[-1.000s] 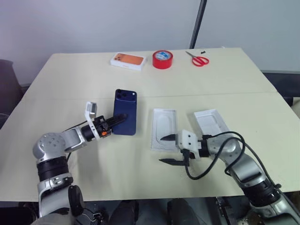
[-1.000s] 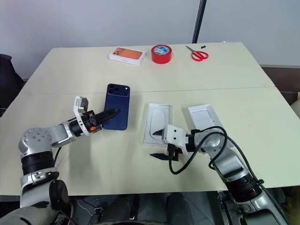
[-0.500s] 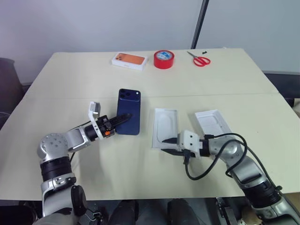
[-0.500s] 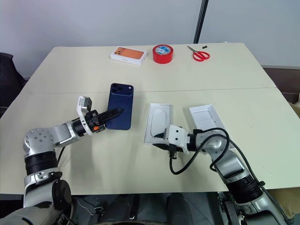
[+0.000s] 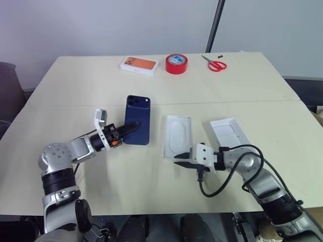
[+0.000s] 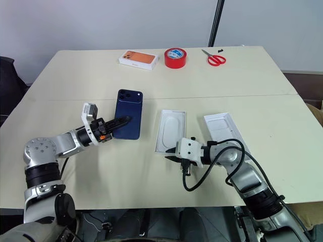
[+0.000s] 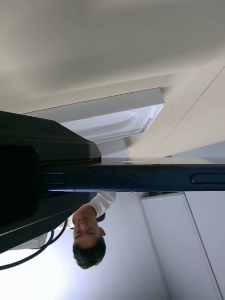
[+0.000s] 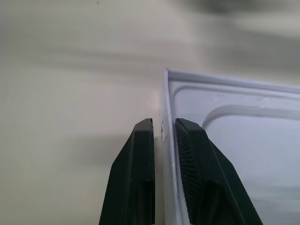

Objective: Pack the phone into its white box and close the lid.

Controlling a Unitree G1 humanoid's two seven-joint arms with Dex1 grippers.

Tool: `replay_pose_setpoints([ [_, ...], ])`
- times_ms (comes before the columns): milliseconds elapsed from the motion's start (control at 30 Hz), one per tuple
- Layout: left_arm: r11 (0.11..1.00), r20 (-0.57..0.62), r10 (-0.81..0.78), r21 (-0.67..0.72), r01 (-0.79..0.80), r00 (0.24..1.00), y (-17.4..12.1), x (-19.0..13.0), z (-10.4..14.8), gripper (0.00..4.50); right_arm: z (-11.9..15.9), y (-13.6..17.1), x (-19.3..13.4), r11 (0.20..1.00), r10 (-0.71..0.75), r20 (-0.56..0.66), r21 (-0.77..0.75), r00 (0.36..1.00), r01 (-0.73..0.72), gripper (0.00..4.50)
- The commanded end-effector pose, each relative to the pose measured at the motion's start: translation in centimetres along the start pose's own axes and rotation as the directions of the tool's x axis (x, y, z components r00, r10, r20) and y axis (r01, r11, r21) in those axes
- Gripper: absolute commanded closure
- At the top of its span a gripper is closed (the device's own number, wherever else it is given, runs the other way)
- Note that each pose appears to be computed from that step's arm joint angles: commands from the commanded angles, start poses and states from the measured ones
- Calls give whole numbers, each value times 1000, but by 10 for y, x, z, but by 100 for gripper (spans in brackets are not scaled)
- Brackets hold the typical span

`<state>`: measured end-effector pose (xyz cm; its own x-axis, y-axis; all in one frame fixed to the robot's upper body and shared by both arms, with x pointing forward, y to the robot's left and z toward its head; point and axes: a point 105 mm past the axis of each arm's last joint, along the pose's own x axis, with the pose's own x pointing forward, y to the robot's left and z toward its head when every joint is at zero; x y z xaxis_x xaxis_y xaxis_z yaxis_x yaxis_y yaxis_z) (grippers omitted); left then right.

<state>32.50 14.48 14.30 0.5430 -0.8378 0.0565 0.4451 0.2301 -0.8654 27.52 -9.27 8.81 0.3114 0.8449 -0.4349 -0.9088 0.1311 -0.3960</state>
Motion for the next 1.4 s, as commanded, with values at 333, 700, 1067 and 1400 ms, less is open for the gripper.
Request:
replay_pose_setpoints([
  [333, 996, -21, -73, 59, 74, 997, -19, 9, -1, 450, 35, 5, 25, 999, 36, 100, -44, 994, -32, 447],
  [700, 996, -55, -29, 84, 34, 998, -11, 7, -11, 450, 40, -7, 50, 999, -42, 97, 20, 994, 40, 303],
  [1067, 997, -29, 20, 75, -18, 999, 5, 20, -23, 450, 59, -29, -1, 995, -101, 188, 41, 977, 95, 97],
  [1400, 1000, -71, 24, 1, -24, 997, 6, 41, -41, 450, 32, -43, -24, 977, -213, 105, 53, 971, 209, 97],
])
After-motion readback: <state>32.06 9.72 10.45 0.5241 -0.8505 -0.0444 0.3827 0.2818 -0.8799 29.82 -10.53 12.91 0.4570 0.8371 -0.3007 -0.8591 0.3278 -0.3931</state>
